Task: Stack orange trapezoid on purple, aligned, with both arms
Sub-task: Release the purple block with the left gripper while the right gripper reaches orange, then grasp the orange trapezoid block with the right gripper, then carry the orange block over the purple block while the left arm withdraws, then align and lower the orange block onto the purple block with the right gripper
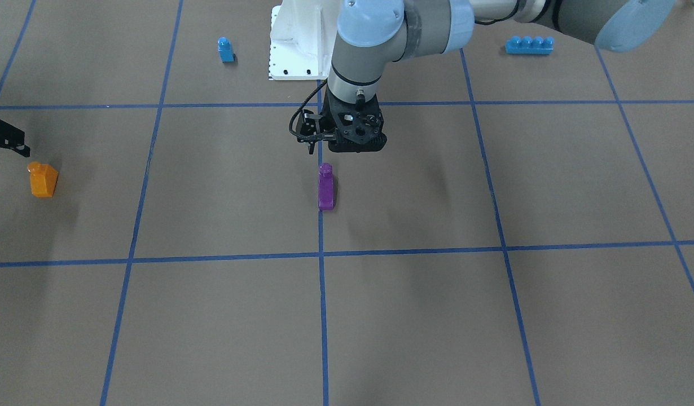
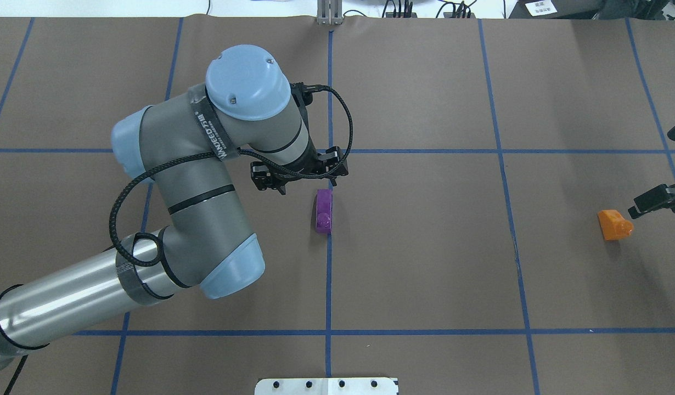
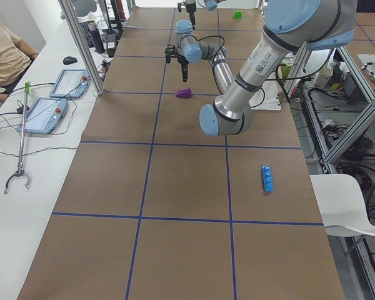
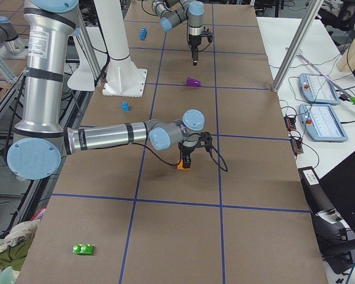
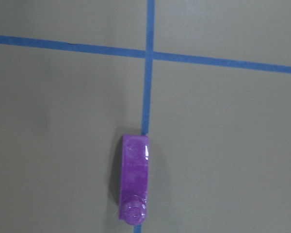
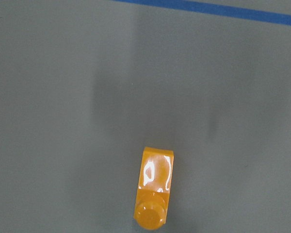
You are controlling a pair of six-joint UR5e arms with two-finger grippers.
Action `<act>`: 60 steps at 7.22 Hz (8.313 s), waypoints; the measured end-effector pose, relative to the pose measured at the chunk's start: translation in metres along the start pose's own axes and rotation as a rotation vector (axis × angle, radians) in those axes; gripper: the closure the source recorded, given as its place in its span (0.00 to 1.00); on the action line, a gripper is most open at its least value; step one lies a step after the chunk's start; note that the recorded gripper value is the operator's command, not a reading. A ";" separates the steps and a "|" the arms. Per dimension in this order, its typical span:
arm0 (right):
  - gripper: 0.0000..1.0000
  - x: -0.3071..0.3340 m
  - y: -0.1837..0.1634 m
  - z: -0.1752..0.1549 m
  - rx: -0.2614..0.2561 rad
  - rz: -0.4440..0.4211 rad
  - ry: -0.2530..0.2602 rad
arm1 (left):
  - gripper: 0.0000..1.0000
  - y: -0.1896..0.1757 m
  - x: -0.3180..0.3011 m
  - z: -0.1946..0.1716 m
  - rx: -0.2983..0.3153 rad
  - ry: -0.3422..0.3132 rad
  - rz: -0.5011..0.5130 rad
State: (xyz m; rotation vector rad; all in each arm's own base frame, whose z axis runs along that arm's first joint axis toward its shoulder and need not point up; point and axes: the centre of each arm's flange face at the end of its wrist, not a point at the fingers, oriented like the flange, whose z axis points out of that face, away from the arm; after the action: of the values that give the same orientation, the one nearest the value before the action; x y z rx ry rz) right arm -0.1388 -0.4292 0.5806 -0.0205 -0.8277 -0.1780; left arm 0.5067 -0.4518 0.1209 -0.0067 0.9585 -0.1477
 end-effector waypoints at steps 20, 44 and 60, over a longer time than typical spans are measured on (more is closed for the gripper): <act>1.00 -0.347 -0.069 0.025 0.085 0.207 -0.140 | 0.00 -0.059 -0.223 -0.019 -0.003 -0.128 0.265; 1.00 -0.617 -0.087 0.055 0.145 0.111 0.027 | 0.00 -0.068 -0.287 -0.031 -0.046 -0.142 0.307; 1.00 -0.621 -0.099 0.068 0.160 0.206 -0.008 | 0.00 -0.066 -0.283 -0.033 -0.041 -0.135 0.283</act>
State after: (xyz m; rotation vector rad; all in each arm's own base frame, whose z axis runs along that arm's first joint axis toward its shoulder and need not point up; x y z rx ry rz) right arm -0.6160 -0.4280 0.1655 0.0441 -0.8405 0.0830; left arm 0.3119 -0.4789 0.3372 0.0802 0.8178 0.1323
